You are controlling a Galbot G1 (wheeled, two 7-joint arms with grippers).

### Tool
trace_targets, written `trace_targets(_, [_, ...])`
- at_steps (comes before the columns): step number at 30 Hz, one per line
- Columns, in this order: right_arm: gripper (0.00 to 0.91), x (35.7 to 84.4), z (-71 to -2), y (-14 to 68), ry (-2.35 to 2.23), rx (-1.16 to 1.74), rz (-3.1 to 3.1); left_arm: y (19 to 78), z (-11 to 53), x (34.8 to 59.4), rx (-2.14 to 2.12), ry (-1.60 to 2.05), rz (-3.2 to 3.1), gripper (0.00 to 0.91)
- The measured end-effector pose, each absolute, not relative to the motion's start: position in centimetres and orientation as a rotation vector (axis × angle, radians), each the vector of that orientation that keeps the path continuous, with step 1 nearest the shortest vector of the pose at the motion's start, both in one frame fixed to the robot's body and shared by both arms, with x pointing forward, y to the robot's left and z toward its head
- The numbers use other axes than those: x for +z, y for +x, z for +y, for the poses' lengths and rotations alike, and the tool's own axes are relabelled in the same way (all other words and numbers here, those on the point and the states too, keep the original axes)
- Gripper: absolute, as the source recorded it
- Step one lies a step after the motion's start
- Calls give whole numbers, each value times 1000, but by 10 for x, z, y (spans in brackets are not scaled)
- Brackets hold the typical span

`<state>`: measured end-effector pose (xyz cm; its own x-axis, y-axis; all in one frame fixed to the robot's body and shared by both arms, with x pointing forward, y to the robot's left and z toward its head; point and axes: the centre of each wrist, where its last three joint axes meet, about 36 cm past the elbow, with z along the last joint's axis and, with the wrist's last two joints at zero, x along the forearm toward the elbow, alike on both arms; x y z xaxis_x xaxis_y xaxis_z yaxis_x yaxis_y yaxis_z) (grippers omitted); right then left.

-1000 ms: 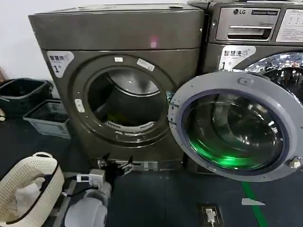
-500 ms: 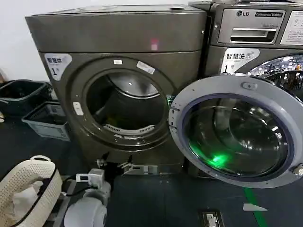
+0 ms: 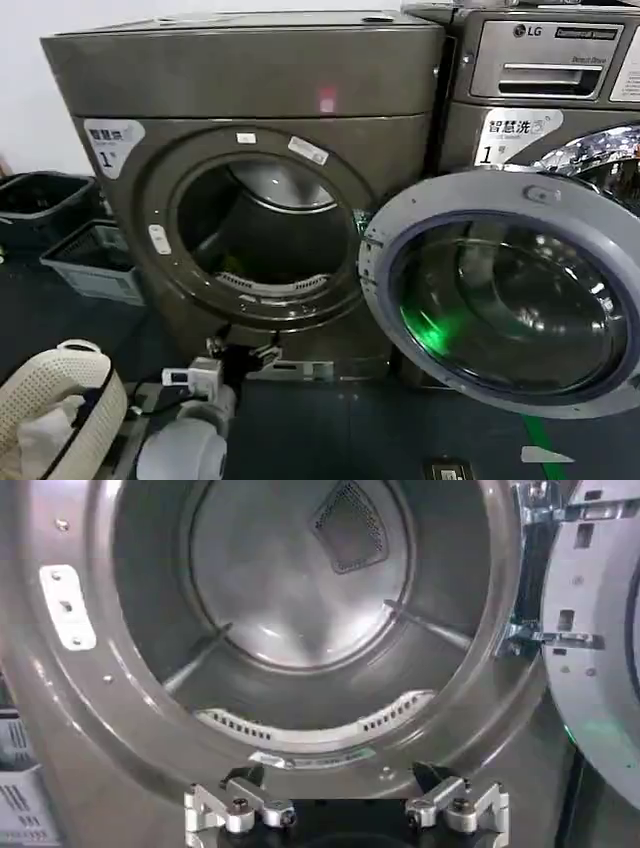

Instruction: Grasp the clothes from the dryer.

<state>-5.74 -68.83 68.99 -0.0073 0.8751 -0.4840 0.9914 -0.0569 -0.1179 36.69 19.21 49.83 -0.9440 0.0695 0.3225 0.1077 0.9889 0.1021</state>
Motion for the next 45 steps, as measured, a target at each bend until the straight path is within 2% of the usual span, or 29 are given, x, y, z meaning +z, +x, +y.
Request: trace_targets(45, [907,688,-689,-56,2013,-636,1959,366,192,499,-186,-118,-2812,907])
